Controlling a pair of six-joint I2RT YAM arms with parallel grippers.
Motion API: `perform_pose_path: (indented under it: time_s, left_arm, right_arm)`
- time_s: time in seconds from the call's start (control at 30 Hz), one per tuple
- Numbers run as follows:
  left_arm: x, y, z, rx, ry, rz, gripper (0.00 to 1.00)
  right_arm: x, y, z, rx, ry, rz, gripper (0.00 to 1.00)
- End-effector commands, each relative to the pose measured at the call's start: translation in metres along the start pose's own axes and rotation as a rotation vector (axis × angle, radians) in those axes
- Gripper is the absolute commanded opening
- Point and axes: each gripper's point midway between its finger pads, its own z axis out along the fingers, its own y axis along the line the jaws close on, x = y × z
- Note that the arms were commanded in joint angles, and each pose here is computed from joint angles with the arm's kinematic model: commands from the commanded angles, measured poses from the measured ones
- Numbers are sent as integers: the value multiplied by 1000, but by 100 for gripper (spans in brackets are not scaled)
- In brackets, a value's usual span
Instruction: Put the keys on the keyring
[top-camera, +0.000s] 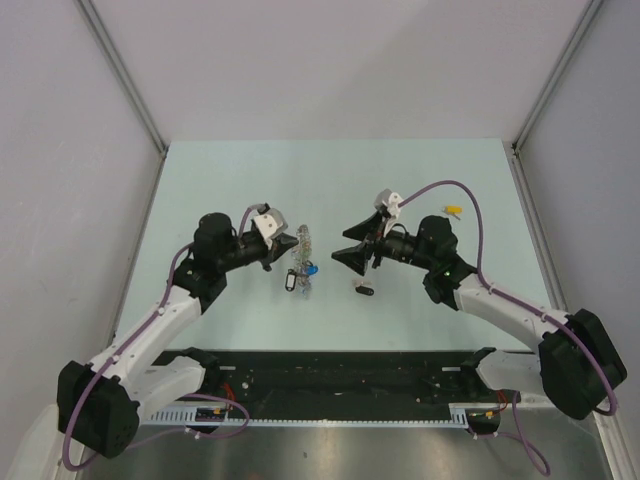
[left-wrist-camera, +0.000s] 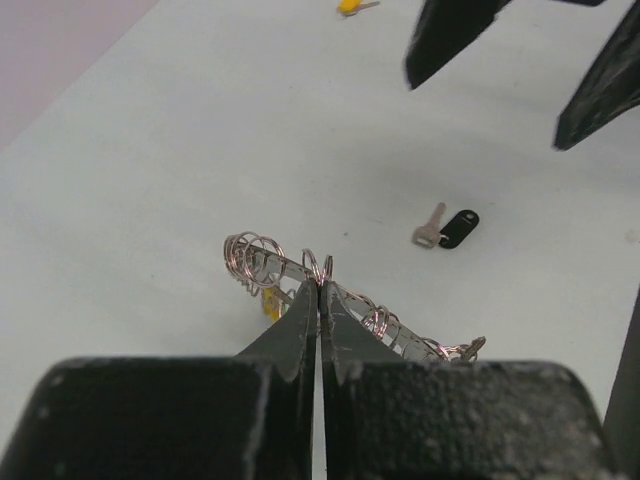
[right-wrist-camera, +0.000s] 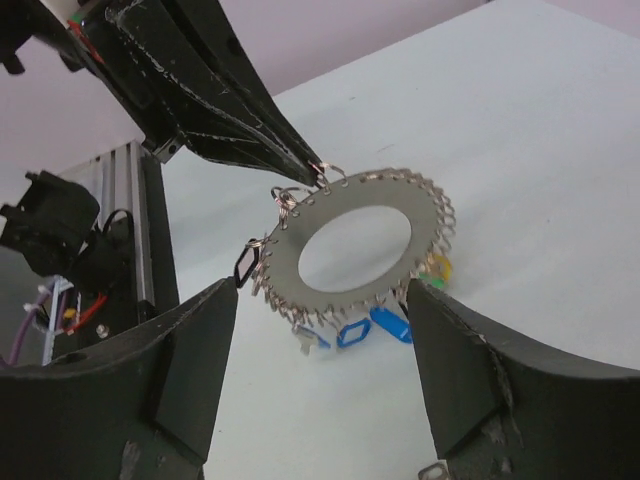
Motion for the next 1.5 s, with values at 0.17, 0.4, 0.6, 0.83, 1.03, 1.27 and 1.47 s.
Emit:
perform_pose_path:
  time_s: [0.17, 0.4, 0.6, 0.83, 1.03, 1.27, 1.47]
  left_arm:
    - [-47, -28, -13, 138, -198, 159, 0]
    - [-58, -39, -17, 190, -256, 146, 0]
    - [-63, -44, -18, 211, -283, 114, 0]
    - [-68, -45, -19, 213, -303, 102, 1]
    - [-66, -42, -18, 198, -297, 89, 0]
    - [-66, -41, -17, 188, -297, 79, 0]
    - [-68, -42, -18, 196, -305, 72, 0]
  right_arm:
    - [-27, 34, 35, -217, -53, -188, 62]
    - [-33, 44, 46, -259, -70, -239, 52]
    - [-32, 41, 54, -258, -80, -249, 45]
    - [-31, 44, 57, -273, -75, -244, 36]
    - [-33, 46, 47, -242, -45, -246, 46]
    - [-38, 47, 36, -185, -69, -256, 45]
    - [-34, 52, 40, -205, -79, -246, 31]
